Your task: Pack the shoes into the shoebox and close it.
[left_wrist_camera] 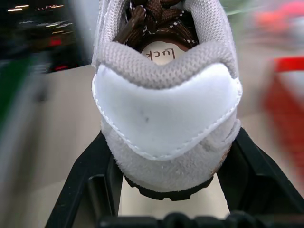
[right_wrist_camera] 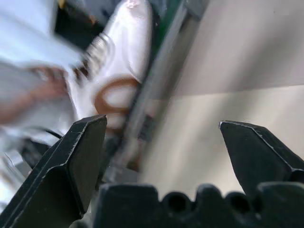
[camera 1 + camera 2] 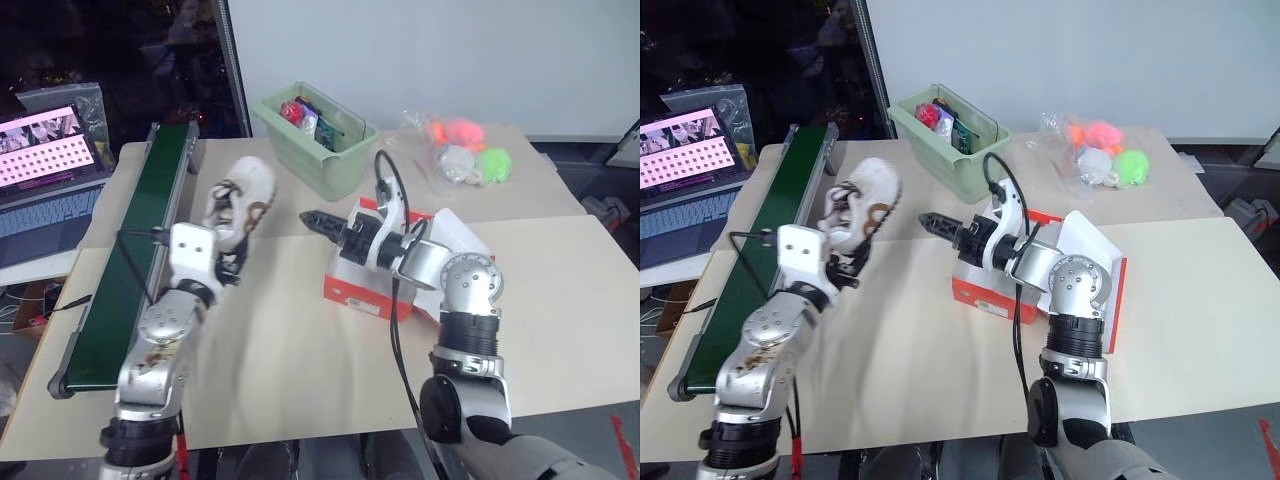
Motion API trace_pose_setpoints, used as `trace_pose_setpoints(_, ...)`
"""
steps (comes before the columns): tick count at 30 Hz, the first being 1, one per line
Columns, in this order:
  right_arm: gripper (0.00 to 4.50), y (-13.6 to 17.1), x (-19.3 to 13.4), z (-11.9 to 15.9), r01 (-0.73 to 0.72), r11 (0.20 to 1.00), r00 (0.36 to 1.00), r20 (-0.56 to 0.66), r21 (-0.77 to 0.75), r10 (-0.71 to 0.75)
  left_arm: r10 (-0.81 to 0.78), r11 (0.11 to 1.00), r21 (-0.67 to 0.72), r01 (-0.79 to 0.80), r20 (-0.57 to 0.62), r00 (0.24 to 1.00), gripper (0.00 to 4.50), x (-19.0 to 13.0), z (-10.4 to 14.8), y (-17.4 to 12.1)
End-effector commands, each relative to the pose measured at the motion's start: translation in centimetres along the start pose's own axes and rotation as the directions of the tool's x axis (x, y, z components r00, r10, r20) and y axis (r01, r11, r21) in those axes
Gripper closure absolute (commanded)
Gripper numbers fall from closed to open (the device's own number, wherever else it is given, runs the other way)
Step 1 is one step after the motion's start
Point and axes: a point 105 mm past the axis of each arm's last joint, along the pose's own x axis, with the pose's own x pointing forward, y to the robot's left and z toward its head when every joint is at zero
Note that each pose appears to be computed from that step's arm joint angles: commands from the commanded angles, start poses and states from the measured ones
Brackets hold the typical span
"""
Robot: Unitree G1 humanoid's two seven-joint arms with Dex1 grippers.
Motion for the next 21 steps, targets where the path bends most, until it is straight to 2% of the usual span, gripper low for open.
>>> trace_pose_setpoints(1, 0.0, 2.3, 0.4, 0.9, -0.083, 0.996, 0.996, 0.015, 0.037, 0.083, -0.128, 0.991, -0.019, 0.131, 0.111, 0.986, 2.18, 0.7, 3.0, -3.0)
trace_pose_setpoints(4, 0.0, 2.7, 0.8, 0.8, -0.093, 0.994, 0.996, 0.016, 0.064, 0.092, -0.187, 0.979, -0.057, 0.196, 0.125, 0.974, 2.18, 1.2, 3.5, -4.4)
trace_pose_setpoints(12, 0.0, 3.0, 1.3, 0.7, -0.092, 0.992, 0.995, 0.039, 0.085, 0.089, -0.229, 0.966, -0.091, 0.242, 0.139, 0.963, 2.18, 1.7, 4.4, -5.5)
trace_pose_setpoints(15, 0.74, 3.3, 1.5, 0.8, -0.094, 0.992, 0.994, 0.056, 0.084, 0.089, -0.23, 0.965, -0.093, 0.244, 0.139, 0.963, 2.19, 1.9, 4.5, -5.4)
trace_pose_setpoints(20, 2.53, 3.7, 1.6, 0.9, -0.107, 0.991, 0.992, 0.068, 0.077, 0.102, -0.23, 0.964, -0.103, 0.245, 0.134, 0.964, 2.19, 1.9, 4.5, -5.5)
trace_pose_setpoints(21, 2.74, 3.8, 1.6, 0.9, -0.111, 0.991, 0.992, 0.07, 0.078, 0.105, -0.231, 0.964, -0.102, 0.246, 0.133, 0.964, 2.19, 1.9, 4.4, -5.5)
